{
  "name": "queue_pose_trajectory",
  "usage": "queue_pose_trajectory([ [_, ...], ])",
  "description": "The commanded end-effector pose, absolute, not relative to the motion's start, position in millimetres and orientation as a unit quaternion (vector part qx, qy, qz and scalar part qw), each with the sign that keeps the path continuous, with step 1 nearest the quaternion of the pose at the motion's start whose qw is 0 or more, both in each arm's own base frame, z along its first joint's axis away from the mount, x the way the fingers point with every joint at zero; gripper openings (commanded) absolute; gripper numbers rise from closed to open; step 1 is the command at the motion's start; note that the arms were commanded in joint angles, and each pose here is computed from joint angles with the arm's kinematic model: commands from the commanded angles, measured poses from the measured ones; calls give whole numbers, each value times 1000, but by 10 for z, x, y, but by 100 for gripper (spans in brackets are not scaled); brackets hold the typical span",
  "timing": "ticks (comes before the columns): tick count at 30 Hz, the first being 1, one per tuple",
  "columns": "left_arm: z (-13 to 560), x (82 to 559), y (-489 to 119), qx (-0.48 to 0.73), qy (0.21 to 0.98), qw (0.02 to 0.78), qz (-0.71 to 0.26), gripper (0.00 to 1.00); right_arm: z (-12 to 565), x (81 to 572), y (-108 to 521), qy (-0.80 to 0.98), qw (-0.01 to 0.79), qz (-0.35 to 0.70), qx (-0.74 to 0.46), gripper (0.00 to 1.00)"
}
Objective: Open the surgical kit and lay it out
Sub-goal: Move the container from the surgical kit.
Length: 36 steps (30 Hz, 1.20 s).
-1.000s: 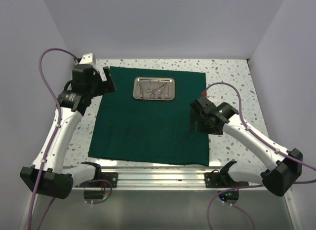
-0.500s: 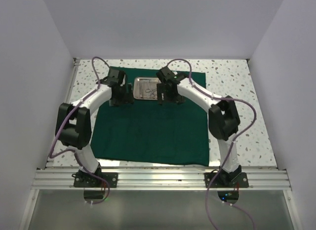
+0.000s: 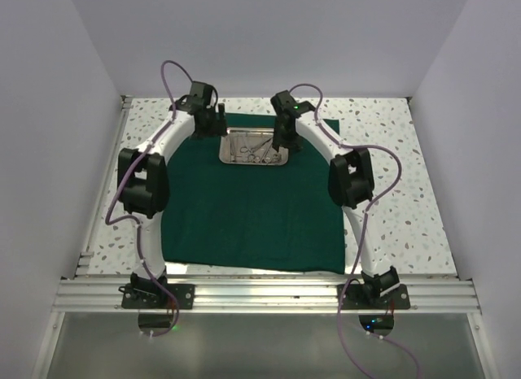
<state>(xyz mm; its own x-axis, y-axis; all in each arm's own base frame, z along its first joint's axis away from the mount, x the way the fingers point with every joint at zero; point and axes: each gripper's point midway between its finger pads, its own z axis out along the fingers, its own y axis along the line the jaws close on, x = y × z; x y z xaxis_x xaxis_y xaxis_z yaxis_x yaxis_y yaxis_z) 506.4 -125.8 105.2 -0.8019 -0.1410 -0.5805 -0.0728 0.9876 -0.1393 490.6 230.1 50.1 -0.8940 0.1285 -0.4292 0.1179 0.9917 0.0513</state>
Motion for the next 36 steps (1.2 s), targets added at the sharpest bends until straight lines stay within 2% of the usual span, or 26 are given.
queue_pose_trajectory([
  [1,886,5103,-1117,-61,955,287,-39,79,457,4919,2418,974,218,13,59,49],
  [3,759,5102,-1089,-65,959,274,-36,77,397,4922,2380,975,212,6,62,46],
  [9,578,5122,-1098,-68,963,257,-43,73,264,4922,2258,977,202,-15,63,24],
  [18,540,5226,-1195,-63,959,267,-66,73,342,4904,2117,976,209,-31,53,24],
  [20,437,5217,-1211,-63,962,258,-67,71,327,4900,2123,976,207,-32,51,24],
  [23,271,5144,-1201,-67,967,237,-63,59,231,4883,2129,979,197,-31,49,18],
  [26,149,5078,-1201,-65,971,223,-60,40,157,4841,2133,981,185,-30,47,10],
  [27,104,5038,-1191,-64,972,217,-58,30,136,4828,2130,982,182,-31,47,1],
  [31,70,4943,-1237,-57,975,206,-68,0,56,4726,2107,985,166,-34,43,0],
  [36,162,4880,-1268,-49,974,211,-65,0,96,4649,2086,985,163,-29,41,0],
])
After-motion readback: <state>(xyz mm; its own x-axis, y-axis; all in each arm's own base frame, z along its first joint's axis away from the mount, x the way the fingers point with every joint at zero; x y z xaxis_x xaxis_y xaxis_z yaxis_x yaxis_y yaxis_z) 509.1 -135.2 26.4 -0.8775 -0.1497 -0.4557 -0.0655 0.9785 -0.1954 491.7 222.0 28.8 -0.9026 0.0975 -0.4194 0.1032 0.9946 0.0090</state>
